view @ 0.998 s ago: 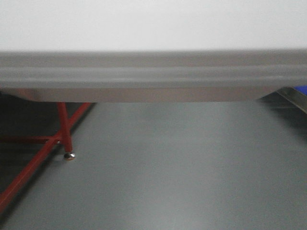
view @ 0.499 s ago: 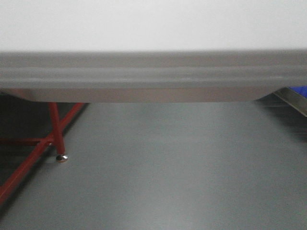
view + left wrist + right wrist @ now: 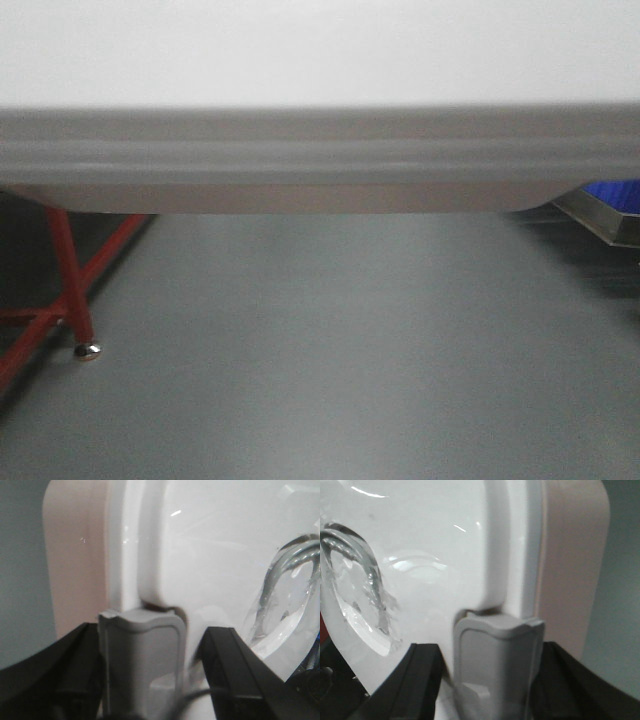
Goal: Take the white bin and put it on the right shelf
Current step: 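Hold the bin with both grippers while the base turns away, then hold the bin with both grippers while driving toward the blue-bin shelves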
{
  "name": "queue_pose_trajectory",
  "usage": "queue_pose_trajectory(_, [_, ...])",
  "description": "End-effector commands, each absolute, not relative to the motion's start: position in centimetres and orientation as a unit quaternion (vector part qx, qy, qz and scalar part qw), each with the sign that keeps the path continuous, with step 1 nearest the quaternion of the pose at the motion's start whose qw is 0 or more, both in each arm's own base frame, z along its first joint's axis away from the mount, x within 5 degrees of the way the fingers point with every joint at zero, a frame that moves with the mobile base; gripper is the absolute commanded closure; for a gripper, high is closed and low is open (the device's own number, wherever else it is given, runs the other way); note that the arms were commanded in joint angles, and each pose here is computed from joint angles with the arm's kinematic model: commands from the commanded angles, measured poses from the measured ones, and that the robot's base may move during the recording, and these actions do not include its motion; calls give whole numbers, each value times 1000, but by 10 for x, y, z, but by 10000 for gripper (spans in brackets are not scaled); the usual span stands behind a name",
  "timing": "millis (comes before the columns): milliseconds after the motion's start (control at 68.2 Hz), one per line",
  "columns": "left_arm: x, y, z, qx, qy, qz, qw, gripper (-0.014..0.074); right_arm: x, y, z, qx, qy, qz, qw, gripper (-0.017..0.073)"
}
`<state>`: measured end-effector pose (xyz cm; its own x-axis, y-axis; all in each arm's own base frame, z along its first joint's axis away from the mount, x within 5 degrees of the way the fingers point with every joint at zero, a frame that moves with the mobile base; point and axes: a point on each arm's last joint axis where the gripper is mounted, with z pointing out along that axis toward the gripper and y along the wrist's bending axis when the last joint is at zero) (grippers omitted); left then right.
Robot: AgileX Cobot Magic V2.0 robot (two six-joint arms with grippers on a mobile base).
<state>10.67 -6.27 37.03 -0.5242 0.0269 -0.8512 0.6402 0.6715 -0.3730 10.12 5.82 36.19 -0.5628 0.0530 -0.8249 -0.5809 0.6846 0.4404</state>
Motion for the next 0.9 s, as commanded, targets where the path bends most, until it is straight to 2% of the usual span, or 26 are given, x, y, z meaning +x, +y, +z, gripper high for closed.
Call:
queue_pose_trajectory(0, [95,-74,392,225,749,-431,450,333,87,71,383,-194,753,458,430,220])
queue_pose_trajectory(880, [95,-74,392,225,749,-431,450,333,87,71,383,-194,753,458,430,220])
